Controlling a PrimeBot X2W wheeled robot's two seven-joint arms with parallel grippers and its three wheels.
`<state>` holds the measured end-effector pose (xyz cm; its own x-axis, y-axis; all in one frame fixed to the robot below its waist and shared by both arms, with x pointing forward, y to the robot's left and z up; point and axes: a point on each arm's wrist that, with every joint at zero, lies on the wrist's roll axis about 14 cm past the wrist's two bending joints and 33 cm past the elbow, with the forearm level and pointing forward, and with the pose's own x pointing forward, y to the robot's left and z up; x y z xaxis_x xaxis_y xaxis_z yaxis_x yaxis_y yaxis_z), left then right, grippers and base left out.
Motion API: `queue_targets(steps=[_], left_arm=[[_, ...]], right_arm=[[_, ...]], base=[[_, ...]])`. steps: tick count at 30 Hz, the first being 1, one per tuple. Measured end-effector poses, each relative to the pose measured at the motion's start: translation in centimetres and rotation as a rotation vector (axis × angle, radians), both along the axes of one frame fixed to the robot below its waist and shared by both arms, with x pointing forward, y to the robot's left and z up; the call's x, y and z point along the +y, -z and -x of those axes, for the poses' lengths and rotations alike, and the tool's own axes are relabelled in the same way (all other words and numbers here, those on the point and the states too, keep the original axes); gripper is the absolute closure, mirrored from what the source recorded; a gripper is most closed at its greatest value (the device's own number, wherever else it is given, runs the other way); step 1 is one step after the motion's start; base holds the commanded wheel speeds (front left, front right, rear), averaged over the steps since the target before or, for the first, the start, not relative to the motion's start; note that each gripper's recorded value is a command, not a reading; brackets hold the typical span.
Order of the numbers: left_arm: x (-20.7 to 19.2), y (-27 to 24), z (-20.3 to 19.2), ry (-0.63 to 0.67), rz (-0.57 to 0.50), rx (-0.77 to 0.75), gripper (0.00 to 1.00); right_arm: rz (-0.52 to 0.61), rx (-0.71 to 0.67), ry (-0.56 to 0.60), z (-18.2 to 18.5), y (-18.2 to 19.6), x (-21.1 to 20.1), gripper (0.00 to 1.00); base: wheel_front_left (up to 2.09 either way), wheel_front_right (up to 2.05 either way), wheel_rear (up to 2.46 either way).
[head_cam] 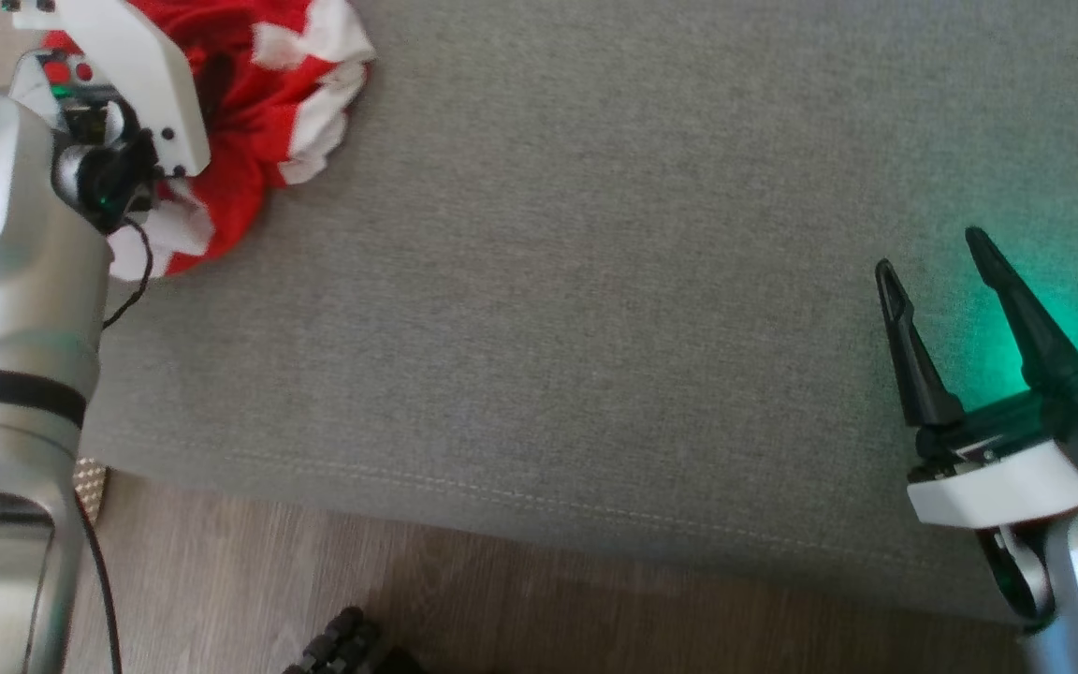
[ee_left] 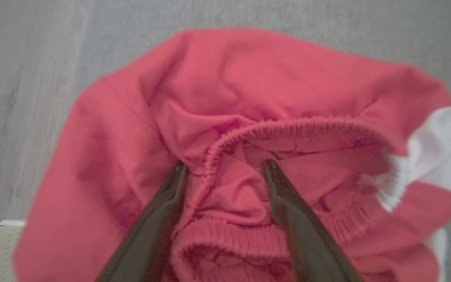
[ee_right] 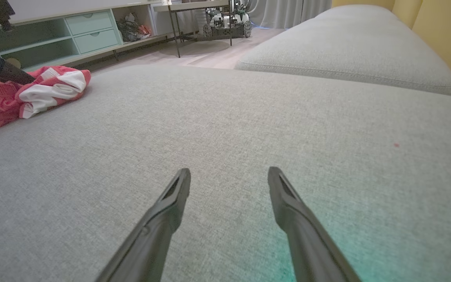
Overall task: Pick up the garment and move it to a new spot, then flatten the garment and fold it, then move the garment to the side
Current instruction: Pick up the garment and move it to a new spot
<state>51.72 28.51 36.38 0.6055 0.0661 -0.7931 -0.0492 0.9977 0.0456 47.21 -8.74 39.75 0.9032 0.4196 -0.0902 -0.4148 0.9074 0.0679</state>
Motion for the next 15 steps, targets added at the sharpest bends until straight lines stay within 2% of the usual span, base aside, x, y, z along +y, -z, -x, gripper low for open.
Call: queue_targets(steps=[6, 7, 8, 15], left_arm=[[-0.8, 2.4, -0.6, 0.008, 0.023, 0.074, 0.0], [-1.0, 2.5, -0.8, 0.019, 0.023, 0.072, 0.33], [-1.2, 2.5, -1.1, 0.038, 0.013, 0.061, 1.0], [-3.0, 0.8, -2.5, 0.155, -0.001, -0.164, 1.0]], right_arm=[[0.007, 0.01, 0.024, -0.6, 0.9, -0.9, 0.0], [0.008, 0.009, 0.028, -0.6, 0.9, -1.0, 0.0], [0.009, 0.005, 0.032, -0.7, 0.8, -1.1, 0.0], [0.004, -0.018, 0.031, -0.6, -0.5, -1.0, 0.0]], base=[[0.0, 0.0, 0.0], [0.0, 0.0, 0.0], [0.0, 0.0, 0.0], [0.0, 0.0, 0.0]])
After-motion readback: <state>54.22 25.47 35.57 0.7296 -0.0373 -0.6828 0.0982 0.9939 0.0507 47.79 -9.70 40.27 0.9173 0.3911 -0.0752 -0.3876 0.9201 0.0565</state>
